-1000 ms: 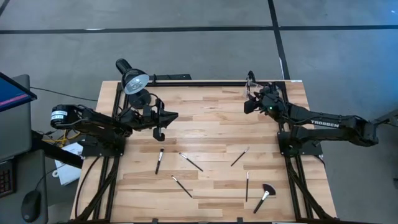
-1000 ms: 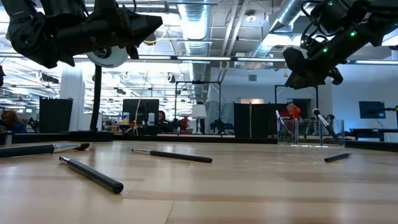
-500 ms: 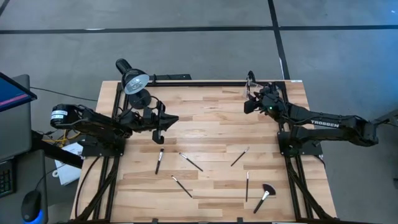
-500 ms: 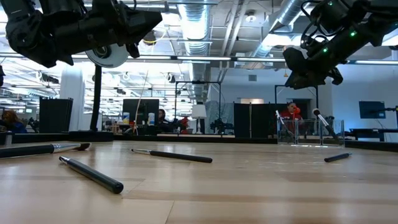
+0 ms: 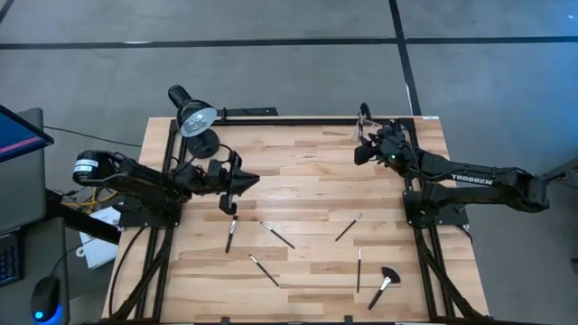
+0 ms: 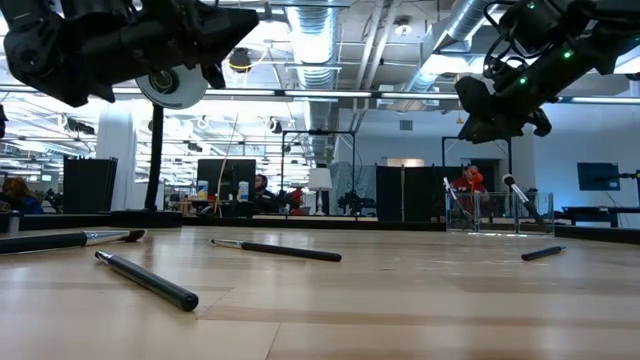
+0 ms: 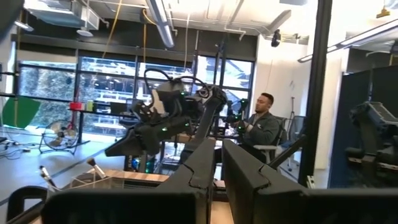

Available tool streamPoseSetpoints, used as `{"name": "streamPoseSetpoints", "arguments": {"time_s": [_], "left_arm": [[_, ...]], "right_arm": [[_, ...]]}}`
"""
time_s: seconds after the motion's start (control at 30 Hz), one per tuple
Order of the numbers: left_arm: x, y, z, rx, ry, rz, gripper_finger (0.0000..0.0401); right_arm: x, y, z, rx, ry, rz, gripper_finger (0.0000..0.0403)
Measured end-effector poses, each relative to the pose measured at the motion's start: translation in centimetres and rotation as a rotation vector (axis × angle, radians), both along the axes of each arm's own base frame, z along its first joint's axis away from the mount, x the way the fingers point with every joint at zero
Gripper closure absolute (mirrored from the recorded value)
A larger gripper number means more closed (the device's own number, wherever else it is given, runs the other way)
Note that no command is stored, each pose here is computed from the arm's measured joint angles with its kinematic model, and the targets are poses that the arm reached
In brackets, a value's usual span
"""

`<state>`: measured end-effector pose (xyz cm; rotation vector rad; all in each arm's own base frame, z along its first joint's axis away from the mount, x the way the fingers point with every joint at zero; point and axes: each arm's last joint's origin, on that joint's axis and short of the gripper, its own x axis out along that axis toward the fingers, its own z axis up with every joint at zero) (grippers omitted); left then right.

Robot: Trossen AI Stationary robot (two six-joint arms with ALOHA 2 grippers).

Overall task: Sort items
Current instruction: Put the powder brush into the transparent organizer

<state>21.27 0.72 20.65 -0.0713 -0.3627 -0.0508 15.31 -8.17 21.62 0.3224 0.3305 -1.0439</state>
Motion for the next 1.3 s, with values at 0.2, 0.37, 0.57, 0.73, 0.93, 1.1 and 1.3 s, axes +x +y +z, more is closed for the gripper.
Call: {"name": "streamPoseSetpoints", "arguments": {"time_s": [0.2,0.37,0.57,0.73,0.93,1.1,1.3], "left_arm": [[0.0,-0.6,-0.1,0.013,0.008,-0.06,0.0371],[0.1,-1.5,-0.2,0.018,0.025,-0.112,0.0371],[0.1,-2.1,-0.6,0.02,0.065,-0.137,0.0371],[0.2,-2.2,-1.0,0.019,0.101,-0.141,0.0371],[0.4,-2.2,-1.8,0.049,0.185,-0.131,0.0371],[0.5,-2.1,-1.9,0.076,0.2,-0.113,0.0371],[0.5,-1.3,-2.0,-0.009,0.211,-0.087,0.0371]], "right_arm": [[0.0,0.0,0.0,0.0,0.0,0.0,0.0256],[0.0,0.0,0.0,0.0,0.0,0.0,0.0259],[0.0,0.0,0.0,0.0,0.0,0.0,0.0255],[0.0,0.0,0.0,0.0,0.0,0.0,0.0253],[0.0,0.0,0.0,0.0,0.0,0.0,0.0258],[0.0,0.0,0.0,0.0,0.0,0.0,0.0259],[0.0,0.0,0.0,0.0,0.0,0.0,0.0256]]}}
